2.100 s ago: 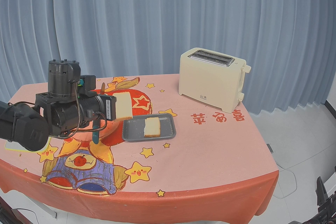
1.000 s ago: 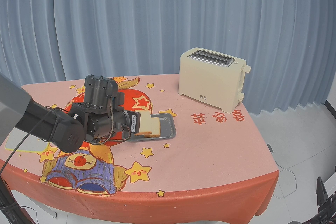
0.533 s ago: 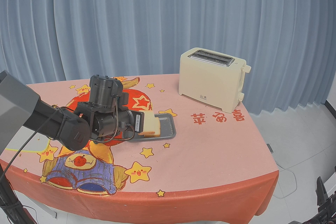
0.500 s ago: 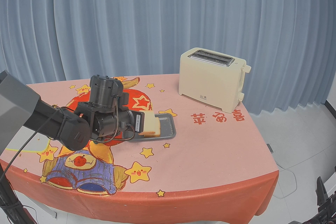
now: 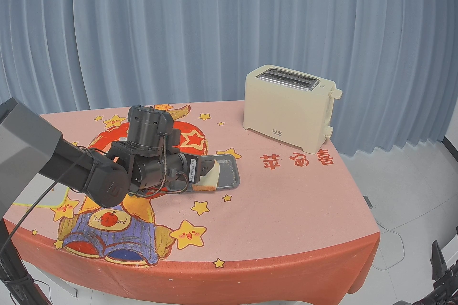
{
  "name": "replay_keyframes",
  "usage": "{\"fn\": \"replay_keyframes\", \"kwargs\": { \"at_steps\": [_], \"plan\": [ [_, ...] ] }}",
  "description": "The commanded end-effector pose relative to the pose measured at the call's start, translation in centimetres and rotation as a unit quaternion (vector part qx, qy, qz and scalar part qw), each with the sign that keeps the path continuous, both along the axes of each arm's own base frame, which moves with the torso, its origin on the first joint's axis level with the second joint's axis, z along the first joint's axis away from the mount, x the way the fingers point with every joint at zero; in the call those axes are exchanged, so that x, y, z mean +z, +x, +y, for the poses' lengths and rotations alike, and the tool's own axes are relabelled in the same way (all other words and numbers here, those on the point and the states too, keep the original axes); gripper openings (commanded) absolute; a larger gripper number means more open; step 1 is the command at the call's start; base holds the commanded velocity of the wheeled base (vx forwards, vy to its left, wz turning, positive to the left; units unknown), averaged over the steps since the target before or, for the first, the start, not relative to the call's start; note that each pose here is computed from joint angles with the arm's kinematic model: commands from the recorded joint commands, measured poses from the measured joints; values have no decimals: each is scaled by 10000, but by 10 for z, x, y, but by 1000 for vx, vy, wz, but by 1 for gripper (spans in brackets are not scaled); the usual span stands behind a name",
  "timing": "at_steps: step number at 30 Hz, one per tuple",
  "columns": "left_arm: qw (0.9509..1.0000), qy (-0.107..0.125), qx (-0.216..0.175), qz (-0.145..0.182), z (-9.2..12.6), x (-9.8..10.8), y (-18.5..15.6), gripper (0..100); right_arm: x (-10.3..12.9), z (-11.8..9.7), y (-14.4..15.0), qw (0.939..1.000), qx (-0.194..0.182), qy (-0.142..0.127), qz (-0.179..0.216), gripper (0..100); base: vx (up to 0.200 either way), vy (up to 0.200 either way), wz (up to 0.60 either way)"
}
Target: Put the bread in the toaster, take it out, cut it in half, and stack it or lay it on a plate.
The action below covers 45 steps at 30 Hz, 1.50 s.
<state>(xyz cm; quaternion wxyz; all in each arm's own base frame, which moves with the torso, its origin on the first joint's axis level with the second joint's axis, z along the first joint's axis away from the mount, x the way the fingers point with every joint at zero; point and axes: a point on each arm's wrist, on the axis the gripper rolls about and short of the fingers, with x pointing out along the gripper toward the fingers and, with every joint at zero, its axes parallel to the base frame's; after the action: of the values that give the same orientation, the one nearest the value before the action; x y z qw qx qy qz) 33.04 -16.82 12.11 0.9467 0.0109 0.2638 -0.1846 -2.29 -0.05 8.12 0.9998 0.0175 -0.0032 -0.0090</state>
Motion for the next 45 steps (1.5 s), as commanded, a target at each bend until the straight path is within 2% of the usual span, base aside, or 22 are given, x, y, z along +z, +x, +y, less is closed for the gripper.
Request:
{"fn": "replay_keyframes", "kwargs": {
  "at_steps": [1,11,13,17,20,21,30,32,36,38,42,45],
  "plan": [
    [10000,-29,21,-59,0,-1,1,100,-5,0,0,10000,-2,2,8,100,0,0,0],
    [9997,-85,46,-245,1,6,-2,100,-5,0,0,10000,6,2,8,100,0,0,0],
    [9993,-121,49,-338,3,13,-5,100,-5,0,0,10000,-2,2,0,100,0,0,0],
    [9969,-296,56,-728,10,42,-18,100,-5,0,0,10000,-2,2,0,100,0,0,0],
    [9956,-365,72,-864,13,50,-21,100,-5,0,0,10000,-2,2,8,100,0,0,0],
    [9933,-446,106,-1061,19,62,-27,100,-5,0,0,10000,6,2,0,100,0,0,0],
    [9859,-606,424,-1504,61,95,-72,100,-5,0,0,10000,-2,2,0,100,0,0,0],
    [9822,-689,506,-1674,75,104,-92,100,-5,0,0,10000,6,2,8,100,0,0,0],
    [9770,-774,554,-1907,90,113,-124,100,-5,0,0,10000,-2,2,8,100,0,0,0],
    [9738,-771,723,-2012,102,114,-138,100,-5,0,0,10000,-2,2,8,100,0,0,0],
    [9656,-635,1049,-2293,126,114,-166,100,-5,0,0,10000,-2,2,8,100,0,0,0],
    [9629,-656,1076,-2387,130,114,-178,100,-5,0,0,10000,-2,2,0,100,0,0,0]
  ]
}}
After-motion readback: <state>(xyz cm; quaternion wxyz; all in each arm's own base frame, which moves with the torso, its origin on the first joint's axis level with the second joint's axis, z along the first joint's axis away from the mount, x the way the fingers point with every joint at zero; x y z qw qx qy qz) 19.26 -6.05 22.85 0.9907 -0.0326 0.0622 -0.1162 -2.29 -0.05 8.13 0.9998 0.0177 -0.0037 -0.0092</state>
